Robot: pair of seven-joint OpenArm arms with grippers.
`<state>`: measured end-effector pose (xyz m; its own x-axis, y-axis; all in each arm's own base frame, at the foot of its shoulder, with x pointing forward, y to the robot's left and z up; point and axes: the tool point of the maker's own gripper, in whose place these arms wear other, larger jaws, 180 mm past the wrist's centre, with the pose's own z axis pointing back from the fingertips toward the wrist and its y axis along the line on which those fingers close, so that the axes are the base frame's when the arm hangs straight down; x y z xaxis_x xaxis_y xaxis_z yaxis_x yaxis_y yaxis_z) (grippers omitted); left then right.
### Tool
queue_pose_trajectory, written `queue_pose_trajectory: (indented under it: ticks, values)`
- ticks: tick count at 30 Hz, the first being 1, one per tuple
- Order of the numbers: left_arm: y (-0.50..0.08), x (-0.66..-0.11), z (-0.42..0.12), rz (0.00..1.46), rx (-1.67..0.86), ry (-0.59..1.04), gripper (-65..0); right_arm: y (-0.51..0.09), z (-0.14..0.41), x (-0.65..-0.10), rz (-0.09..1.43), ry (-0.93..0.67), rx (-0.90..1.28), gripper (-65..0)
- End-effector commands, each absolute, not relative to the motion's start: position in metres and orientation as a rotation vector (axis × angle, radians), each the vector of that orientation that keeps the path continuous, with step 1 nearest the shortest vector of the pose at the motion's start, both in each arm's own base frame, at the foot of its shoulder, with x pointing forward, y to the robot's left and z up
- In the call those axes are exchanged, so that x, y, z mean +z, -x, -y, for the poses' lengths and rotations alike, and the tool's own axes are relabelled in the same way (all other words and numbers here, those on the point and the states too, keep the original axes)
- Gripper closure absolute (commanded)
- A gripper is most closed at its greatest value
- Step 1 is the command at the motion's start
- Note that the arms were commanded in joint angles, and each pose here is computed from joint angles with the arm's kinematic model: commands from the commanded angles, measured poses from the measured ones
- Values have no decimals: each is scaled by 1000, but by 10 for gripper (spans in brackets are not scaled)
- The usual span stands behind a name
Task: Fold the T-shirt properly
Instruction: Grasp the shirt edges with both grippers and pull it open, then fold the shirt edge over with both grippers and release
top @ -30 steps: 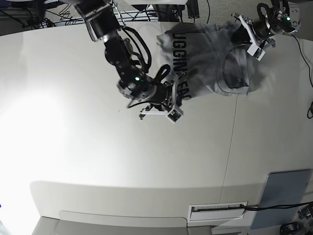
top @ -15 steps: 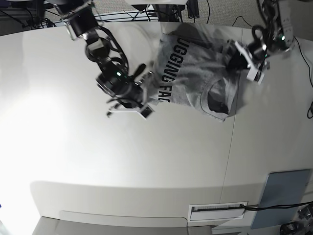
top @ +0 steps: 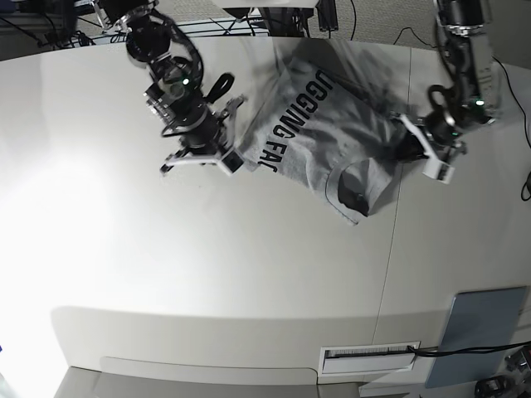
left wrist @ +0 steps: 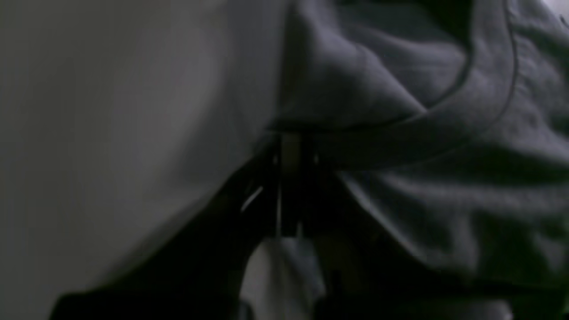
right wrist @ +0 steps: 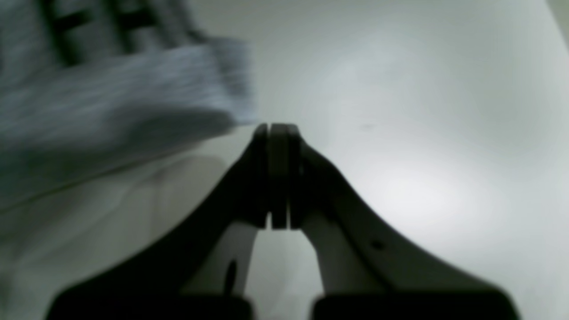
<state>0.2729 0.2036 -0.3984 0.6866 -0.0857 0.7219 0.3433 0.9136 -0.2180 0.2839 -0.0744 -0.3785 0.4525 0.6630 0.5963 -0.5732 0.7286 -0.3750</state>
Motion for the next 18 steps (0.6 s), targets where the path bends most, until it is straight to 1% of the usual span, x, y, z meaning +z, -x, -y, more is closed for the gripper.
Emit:
queue_pose_trajectory:
  ticks: [1,6,10,14,18]
  values:
    - [-280,-377,-208,841,-249,364,0,-297,77,-363,861,139,750,0]
    - [-238,-374,-212,782,-261,417,0,-323,77,-355,894,101,680,0]
    - [-197,-391,-207,718,-214,463,0,-335,55,-374,853,18,660,0]
    - [-179,-390,-207,776,-154,488,0,-334,35,-383,825,-35,669,0]
    - [-183,-394,-205,824,-147,451,0,-322,25,-392,776,-55,701,0]
